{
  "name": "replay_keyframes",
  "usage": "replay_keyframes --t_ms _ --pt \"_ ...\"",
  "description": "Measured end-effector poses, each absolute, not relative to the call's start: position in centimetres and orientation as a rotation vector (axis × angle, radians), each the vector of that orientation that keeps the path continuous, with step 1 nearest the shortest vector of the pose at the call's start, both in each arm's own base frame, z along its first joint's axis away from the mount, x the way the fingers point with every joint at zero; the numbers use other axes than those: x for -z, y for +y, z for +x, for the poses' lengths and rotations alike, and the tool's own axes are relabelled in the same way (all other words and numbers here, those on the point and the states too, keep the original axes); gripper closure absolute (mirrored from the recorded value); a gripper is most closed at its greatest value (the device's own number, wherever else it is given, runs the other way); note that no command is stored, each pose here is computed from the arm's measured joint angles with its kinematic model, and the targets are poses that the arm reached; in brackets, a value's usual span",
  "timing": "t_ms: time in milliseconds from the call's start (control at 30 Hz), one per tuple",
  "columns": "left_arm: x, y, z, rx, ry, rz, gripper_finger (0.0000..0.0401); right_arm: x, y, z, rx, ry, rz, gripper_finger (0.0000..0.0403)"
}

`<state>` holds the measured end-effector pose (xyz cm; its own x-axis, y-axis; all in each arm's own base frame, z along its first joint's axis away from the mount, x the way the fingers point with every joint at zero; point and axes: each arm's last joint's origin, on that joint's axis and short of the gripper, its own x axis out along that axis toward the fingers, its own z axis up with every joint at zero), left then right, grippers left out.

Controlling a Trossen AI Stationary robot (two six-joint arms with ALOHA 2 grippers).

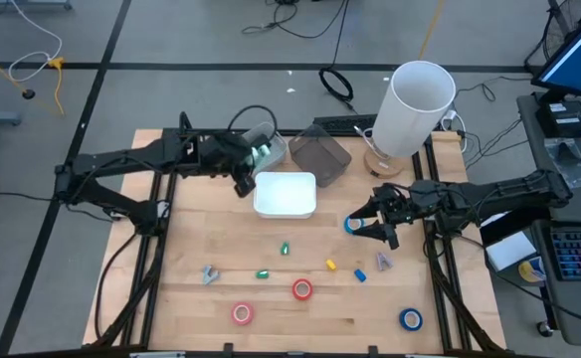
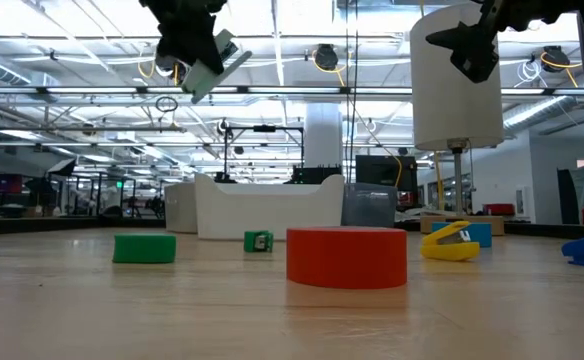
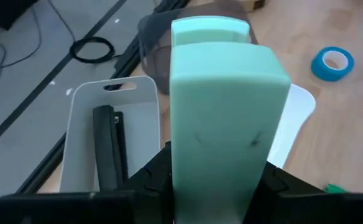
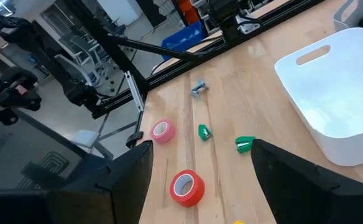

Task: Pick and place Stapler, Stapler remover, tape
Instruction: Put the light blue stapler into the gray bin

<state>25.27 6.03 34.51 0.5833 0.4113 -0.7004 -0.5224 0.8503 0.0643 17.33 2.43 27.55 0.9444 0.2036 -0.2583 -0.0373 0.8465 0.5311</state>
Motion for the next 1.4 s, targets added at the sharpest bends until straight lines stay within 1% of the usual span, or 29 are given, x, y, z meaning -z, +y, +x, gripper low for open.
replay_keyframes --t_ms 300,533,667,900,1100,1400 --pt "-31.8 6.9 27.7 -0.575 0.865 -0.174 0.0282 -27.4 2.4 17.3 -0.125 0.331 0.526 0.014" --pt "-30.2 9.6 29.8 -0.601 0.823 -0.211 0.0282 -27.2 2.4 17.2 -0.118 0.349 0.527 0.014" --pt "-29.4 12.0 30.0 -0.66 0.811 -0.229 0.0282 -27.2 2.4 17.2 -0.117 0.349 0.537 0.014" --pt "-27.2 14.9 30.1 -0.723 0.89 -0.244 0.0282 -27.2 2.4 17.2 -0.114 0.349 0.543 0.014" --pt "-25.3 16.8 30.3 -0.731 0.954 -0.242 0.0282 -27.3 2.4 17.3 -0.114 0.343 0.548 0.014" --pt "-24.3 19.1 30.0 -0.75 0.975 -0.195 0.0282 -27.3 2.4 17.3 -0.107 0.339 0.55 0.014"
